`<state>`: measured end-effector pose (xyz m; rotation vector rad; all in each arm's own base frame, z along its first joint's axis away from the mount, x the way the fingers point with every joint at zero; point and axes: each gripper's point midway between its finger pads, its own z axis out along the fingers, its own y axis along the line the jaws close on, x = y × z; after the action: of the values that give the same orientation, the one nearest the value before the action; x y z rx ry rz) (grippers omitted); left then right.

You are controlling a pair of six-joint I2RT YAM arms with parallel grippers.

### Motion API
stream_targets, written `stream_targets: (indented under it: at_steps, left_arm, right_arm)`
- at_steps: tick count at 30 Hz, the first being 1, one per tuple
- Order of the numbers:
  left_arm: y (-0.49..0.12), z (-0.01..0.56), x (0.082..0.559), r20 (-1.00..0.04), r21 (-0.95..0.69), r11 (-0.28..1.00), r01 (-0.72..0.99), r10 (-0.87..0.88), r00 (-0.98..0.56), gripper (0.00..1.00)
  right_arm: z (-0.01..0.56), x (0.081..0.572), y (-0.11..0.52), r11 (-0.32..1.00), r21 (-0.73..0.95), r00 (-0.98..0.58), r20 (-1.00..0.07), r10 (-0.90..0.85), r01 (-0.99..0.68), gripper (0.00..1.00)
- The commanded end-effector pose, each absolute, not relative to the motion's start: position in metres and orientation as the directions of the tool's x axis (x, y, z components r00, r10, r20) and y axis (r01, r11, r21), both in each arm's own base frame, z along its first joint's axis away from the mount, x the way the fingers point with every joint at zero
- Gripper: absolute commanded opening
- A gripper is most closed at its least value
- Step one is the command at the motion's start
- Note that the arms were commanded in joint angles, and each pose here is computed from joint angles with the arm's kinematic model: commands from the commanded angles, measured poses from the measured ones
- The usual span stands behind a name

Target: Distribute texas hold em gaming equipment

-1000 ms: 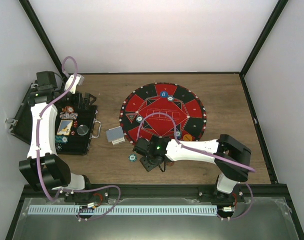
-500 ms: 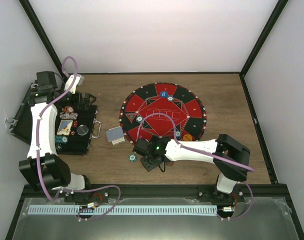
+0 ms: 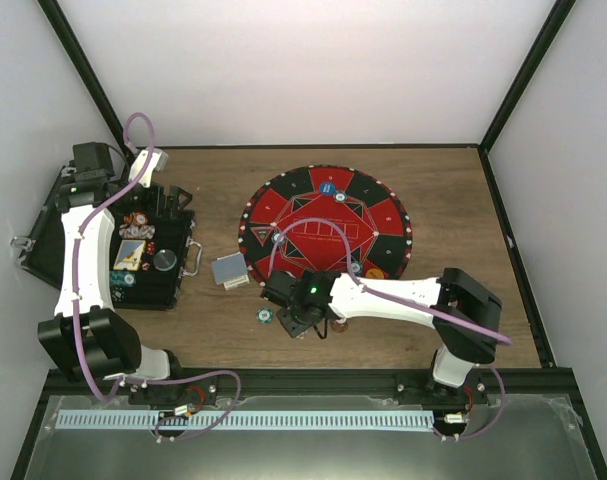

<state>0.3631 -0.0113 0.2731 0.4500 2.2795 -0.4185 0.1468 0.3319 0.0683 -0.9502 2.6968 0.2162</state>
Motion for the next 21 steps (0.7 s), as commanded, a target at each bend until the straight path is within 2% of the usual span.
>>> stream_targets:
  at_steps: [1,5,11,16,21]
  left_arm:
    - [-0.011,0.282,0.365,-0.753,-0.151,0.879,0.452,0.195,-0.629,1.00]
    - [-0.011,0.279,0.366,-0.749,-0.156,0.878,0.452,0.193,-0.634,1.00]
    - [-0.010,0.274,0.368,-0.743,-0.160,0.878,0.451,0.193,-0.641,1.00]
    - [-0.012,0.275,0.369,-0.748,-0.169,0.873,0.457,0.189,-0.636,1.00]
    - [-0.013,0.276,0.371,-0.753,-0.172,0.870,0.462,0.186,-0.631,1.00]
  right_arm:
    - [0.106,0.161,0.342,0.775,0.045,-0.725,-0.389,-0.568,-0.631,0.39]
    - [0.121,0.188,0.343,0.791,0.043,-0.727,-0.427,-0.538,-0.610,0.36]
    - [0.142,0.271,0.340,0.831,0.019,-0.718,-0.513,-0.469,-0.556,0.34]
    - [0.129,0.344,0.338,0.860,-0.011,-0.727,-0.529,-0.438,-0.510,0.31]
    - [0.107,0.389,0.352,0.858,-0.037,-0.722,-0.524,-0.453,-0.512,0.30]
